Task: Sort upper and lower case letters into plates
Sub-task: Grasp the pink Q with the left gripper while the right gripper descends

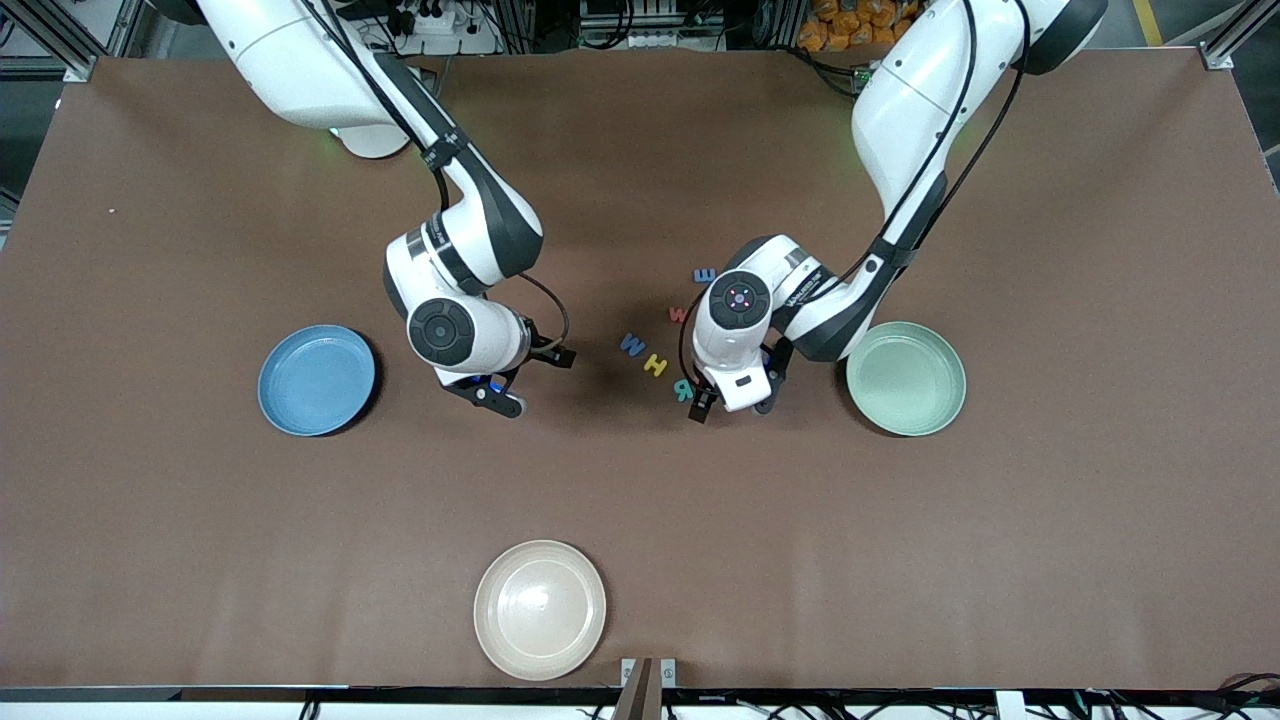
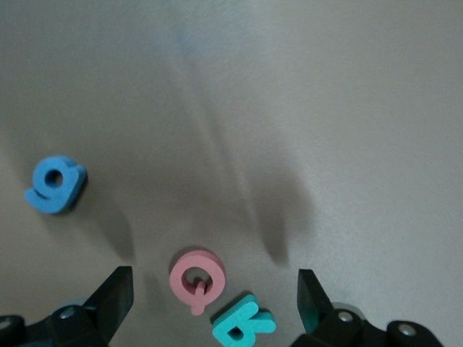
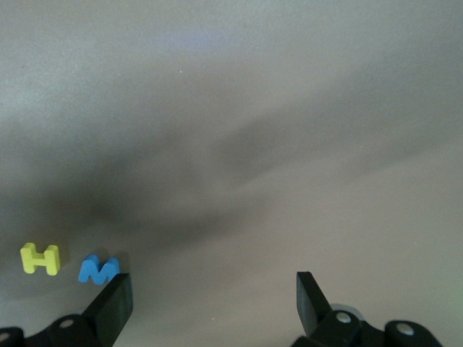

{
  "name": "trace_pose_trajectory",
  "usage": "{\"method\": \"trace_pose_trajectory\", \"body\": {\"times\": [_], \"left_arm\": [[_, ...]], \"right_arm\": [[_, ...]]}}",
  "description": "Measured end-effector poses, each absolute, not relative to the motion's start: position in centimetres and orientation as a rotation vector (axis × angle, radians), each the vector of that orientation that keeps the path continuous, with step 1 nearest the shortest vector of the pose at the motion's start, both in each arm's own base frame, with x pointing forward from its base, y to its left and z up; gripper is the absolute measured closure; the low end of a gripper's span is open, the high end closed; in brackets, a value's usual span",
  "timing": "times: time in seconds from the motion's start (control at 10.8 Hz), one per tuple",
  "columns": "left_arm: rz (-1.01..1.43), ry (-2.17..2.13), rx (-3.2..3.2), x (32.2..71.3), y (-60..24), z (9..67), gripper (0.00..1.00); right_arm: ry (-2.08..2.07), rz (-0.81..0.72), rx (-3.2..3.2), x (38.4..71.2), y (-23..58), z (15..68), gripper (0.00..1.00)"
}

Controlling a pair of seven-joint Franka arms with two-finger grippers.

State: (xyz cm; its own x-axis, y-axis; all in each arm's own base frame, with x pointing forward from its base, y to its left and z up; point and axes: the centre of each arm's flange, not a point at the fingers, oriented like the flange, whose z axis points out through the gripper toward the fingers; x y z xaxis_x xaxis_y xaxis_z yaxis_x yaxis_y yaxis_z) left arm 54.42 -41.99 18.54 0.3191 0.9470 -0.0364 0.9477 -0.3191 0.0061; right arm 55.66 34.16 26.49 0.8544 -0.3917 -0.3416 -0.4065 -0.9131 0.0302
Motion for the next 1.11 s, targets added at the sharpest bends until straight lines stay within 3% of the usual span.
{"method": "trace_pose_trajectory", "body": {"times": [0.83, 1.02, 1.11], "left_arm": [[-0.072, 1.971, 2.44, 53.3, -42.7, 16.4, 0.01], [-0.069, 1.965, 2.435, 53.4, -42.9, 16.7, 0.21], [-0.07, 1.965, 2.435, 53.4, -42.9, 16.7, 0.23]], "right_arm": [[0.614, 0.524, -2.974, 54.8, 36.2, 25.6, 0.0], [0.612, 0.523, -2.974, 54.7, 36.3, 25.6, 0.0], [0.612, 0.521, -2.974, 54.7, 36.3, 25.6, 0.0]]}}
